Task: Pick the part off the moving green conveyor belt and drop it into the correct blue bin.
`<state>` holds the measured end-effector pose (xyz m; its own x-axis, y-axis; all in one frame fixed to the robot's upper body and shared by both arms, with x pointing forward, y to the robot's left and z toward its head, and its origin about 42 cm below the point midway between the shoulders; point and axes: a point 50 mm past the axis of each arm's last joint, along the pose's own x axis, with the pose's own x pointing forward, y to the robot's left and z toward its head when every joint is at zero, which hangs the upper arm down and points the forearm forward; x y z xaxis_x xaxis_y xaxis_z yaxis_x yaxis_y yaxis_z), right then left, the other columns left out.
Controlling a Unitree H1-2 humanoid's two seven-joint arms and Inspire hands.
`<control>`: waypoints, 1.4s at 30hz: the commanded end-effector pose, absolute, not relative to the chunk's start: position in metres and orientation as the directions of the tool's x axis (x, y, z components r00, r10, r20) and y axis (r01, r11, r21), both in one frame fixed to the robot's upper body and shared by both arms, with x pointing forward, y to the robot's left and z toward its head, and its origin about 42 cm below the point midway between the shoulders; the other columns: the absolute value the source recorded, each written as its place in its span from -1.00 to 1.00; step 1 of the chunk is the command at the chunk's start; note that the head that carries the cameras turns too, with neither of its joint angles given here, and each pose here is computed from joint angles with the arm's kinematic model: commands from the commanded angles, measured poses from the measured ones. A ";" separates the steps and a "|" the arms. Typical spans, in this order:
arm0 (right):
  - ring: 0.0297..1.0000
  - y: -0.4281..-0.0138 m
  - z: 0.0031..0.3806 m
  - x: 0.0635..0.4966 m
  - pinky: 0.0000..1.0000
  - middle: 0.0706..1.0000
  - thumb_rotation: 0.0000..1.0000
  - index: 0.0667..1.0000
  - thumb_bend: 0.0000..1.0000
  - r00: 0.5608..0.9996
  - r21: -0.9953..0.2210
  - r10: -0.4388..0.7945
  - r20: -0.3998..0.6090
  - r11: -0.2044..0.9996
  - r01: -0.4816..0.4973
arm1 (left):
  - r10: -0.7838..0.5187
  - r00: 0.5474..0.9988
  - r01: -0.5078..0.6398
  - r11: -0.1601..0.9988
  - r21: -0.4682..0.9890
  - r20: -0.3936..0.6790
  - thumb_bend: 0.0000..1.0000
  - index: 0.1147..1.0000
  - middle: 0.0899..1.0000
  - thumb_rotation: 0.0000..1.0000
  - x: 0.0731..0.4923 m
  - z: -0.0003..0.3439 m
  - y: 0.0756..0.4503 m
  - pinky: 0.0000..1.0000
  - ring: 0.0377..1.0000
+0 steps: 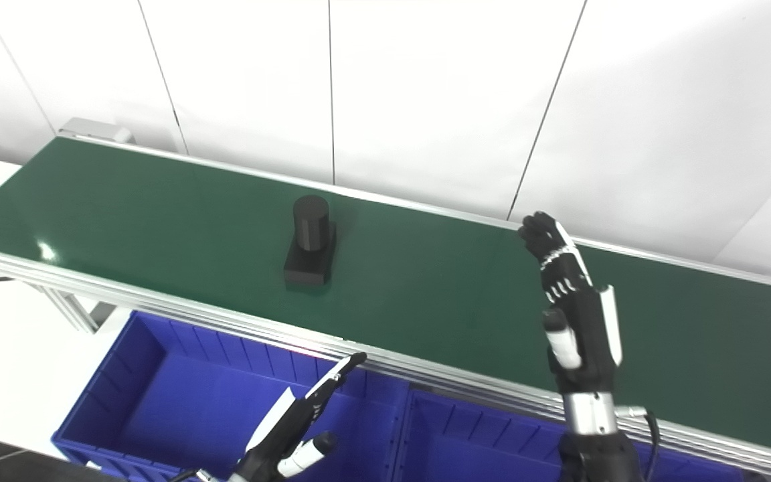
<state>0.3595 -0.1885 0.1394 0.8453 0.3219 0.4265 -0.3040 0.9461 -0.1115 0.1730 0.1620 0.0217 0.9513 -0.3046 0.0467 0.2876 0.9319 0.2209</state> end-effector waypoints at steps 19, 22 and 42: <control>0.73 -0.142 0.158 0.450 0.67 0.76 0.29 0.75 0.80 0.866 -0.280 0.365 0.342 0.919 -0.277 | -0.315 0.945 0.293 0.936 0.195 0.092 0.70 0.91 1.00 0.99 0.160 0.030 0.162 1.00 1.00; 0.73 -0.139 0.158 0.456 0.70 0.76 0.26 0.76 0.84 0.870 -0.295 0.367 0.329 0.915 -0.274 | -0.317 0.944 0.295 0.935 0.198 0.089 0.72 0.91 1.00 0.99 0.159 0.029 0.164 1.00 1.00; 0.86 -0.133 0.136 0.473 0.84 0.80 0.10 0.81 0.73 0.914 -0.423 0.343 0.215 0.877 -0.230 | -0.335 0.942 0.325 0.924 0.201 0.016 0.82 0.94 1.00 1.00 0.155 0.013 0.175 1.00 1.00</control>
